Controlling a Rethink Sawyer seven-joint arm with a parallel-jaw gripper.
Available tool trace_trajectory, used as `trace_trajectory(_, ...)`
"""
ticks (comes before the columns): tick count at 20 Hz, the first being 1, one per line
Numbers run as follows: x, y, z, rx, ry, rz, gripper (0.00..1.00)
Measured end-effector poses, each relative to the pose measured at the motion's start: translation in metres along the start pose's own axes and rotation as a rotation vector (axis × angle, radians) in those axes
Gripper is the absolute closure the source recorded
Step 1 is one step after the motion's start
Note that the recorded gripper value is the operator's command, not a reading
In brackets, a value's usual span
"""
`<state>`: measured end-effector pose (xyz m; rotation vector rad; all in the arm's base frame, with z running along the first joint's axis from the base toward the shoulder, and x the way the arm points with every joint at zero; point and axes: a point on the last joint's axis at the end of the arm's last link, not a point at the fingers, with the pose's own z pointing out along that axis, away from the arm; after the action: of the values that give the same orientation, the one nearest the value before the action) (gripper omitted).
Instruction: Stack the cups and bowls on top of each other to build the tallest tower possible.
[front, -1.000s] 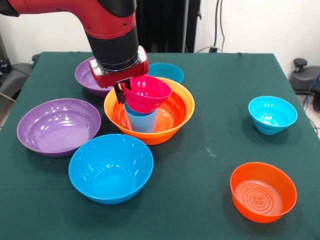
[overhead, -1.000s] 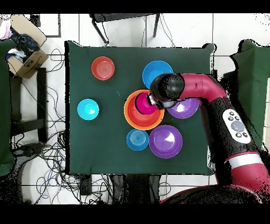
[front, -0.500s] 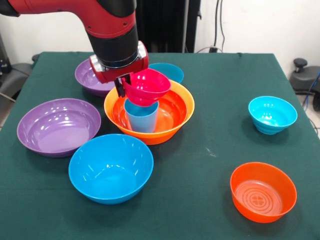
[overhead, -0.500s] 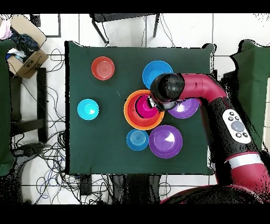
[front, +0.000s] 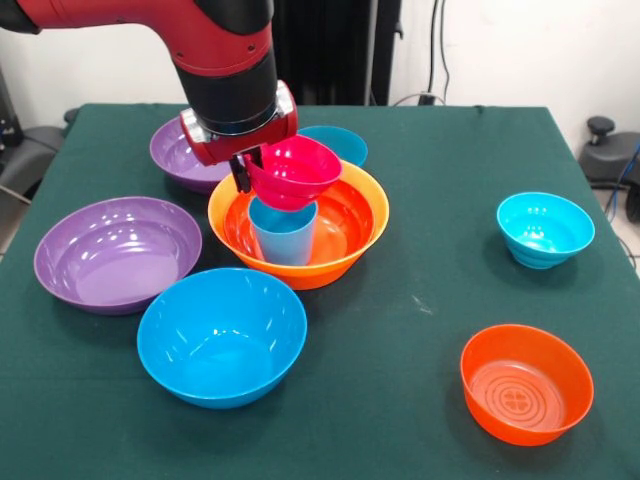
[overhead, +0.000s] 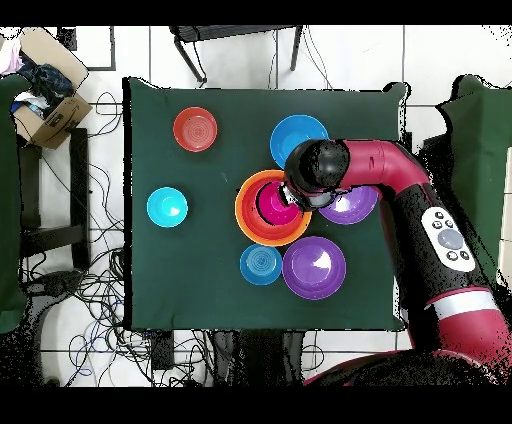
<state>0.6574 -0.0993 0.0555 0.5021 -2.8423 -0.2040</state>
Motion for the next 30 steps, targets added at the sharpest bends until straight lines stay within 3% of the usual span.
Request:
trace_trajectory(21,0.002,0.006,0.025,-0.030,0.025,-0.011,1.00)
trace_trajectory(30,0.003,0.005,0.025,-0.027,0.025,-0.011,1.00)
